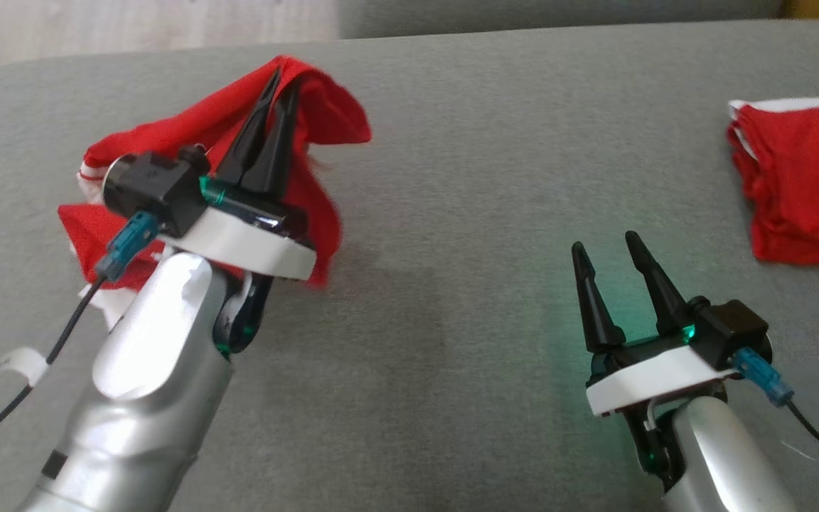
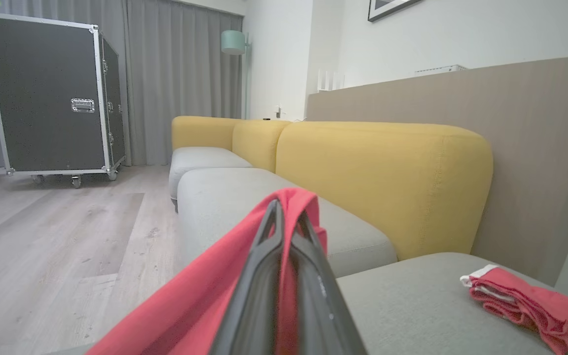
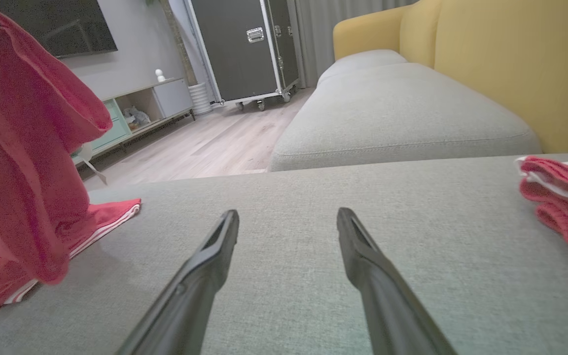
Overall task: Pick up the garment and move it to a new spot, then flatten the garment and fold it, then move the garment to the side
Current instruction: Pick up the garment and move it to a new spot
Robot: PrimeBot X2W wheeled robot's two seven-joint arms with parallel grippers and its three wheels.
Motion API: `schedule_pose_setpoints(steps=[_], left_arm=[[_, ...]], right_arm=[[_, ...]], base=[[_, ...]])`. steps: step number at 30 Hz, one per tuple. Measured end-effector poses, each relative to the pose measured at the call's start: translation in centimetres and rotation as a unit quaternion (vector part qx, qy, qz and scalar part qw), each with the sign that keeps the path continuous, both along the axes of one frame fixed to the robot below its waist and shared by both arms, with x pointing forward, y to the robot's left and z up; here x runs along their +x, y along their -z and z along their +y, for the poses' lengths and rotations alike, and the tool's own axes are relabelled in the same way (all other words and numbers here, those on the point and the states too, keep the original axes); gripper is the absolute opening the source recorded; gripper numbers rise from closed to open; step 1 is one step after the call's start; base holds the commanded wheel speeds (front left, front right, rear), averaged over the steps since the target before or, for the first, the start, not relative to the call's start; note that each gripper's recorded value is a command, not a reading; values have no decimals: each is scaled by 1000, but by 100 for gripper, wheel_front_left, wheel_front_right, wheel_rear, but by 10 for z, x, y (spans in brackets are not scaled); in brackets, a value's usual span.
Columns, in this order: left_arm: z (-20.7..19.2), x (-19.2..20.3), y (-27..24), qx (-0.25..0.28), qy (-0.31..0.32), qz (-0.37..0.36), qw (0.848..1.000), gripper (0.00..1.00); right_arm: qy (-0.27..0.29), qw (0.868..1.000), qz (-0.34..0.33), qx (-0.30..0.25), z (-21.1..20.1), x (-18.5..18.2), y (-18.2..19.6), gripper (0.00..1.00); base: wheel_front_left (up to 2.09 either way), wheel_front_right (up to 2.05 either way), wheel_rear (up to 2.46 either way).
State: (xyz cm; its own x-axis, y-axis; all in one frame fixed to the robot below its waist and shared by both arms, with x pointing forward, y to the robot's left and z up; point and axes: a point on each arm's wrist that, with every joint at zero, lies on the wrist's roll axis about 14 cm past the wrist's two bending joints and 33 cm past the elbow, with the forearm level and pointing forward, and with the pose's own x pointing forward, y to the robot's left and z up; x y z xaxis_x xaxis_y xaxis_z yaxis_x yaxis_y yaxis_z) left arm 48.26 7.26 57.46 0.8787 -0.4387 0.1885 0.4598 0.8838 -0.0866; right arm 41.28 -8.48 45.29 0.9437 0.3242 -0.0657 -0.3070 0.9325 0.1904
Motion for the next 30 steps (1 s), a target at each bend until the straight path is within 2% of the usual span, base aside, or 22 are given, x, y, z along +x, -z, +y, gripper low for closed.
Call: schedule_pose_setpoints(steps=[9,20,29,30], left_arm=[[-66,21,-28,-20,81,1,997,0],[-159,54,-65,-12,178,-28,984,0],[-219,53,-74,-34,230,-37,972,0],[-224,50,-70,-30,239,-34,970,70]], right_arm=[[45,999,-18,18,-30,8,-15,100],[102,993,-33,42,-70,8,-31,100],[133,990,-34,39,-92,3,-33,100],[134,990,-33,38,-93,3,-32,100]], base=[[0,0,0],[0,0,0],[0,0,0],[0,0,0]])
